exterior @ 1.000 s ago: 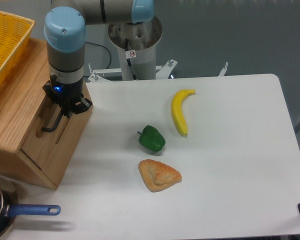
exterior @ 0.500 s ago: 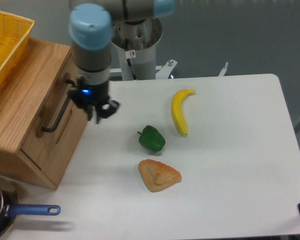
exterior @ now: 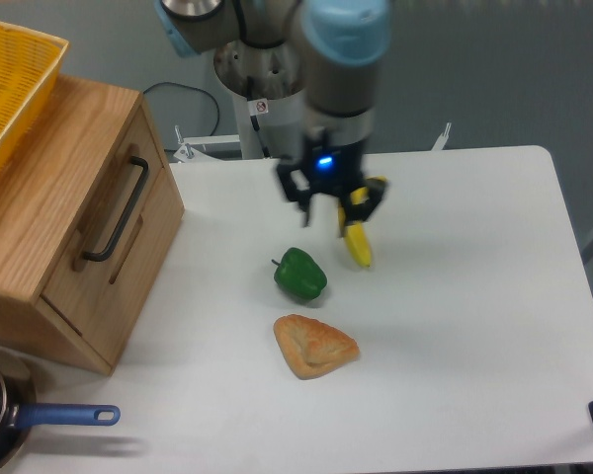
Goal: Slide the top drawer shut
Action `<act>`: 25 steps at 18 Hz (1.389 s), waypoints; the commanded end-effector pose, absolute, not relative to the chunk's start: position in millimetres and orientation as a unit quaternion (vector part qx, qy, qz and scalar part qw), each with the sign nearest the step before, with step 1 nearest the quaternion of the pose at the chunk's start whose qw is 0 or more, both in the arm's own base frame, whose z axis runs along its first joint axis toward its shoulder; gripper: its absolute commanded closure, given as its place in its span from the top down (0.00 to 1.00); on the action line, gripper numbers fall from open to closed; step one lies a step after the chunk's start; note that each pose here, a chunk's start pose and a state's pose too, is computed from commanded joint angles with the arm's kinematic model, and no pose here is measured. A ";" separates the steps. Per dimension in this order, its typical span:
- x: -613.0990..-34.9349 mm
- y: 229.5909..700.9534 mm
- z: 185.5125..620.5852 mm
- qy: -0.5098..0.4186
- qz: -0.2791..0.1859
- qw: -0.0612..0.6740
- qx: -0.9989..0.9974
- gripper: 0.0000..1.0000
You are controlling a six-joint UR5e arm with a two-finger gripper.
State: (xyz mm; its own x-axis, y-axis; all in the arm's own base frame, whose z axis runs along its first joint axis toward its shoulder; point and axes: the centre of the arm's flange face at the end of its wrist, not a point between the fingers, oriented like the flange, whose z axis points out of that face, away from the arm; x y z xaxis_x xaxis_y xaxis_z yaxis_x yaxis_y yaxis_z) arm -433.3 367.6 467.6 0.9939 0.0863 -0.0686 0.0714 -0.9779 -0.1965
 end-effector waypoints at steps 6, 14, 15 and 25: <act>-481.4 307.3 457.8 -0.002 0.062 0.042 -0.997 0.99; -533.6 261.5 400.2 0.058 0.020 0.024 -0.998 1.00; -539.3 260.7 394.5 0.057 0.022 0.023 -0.998 1.00; -603.9 226.0 332.7 0.147 0.016 -0.011 -0.989 1.00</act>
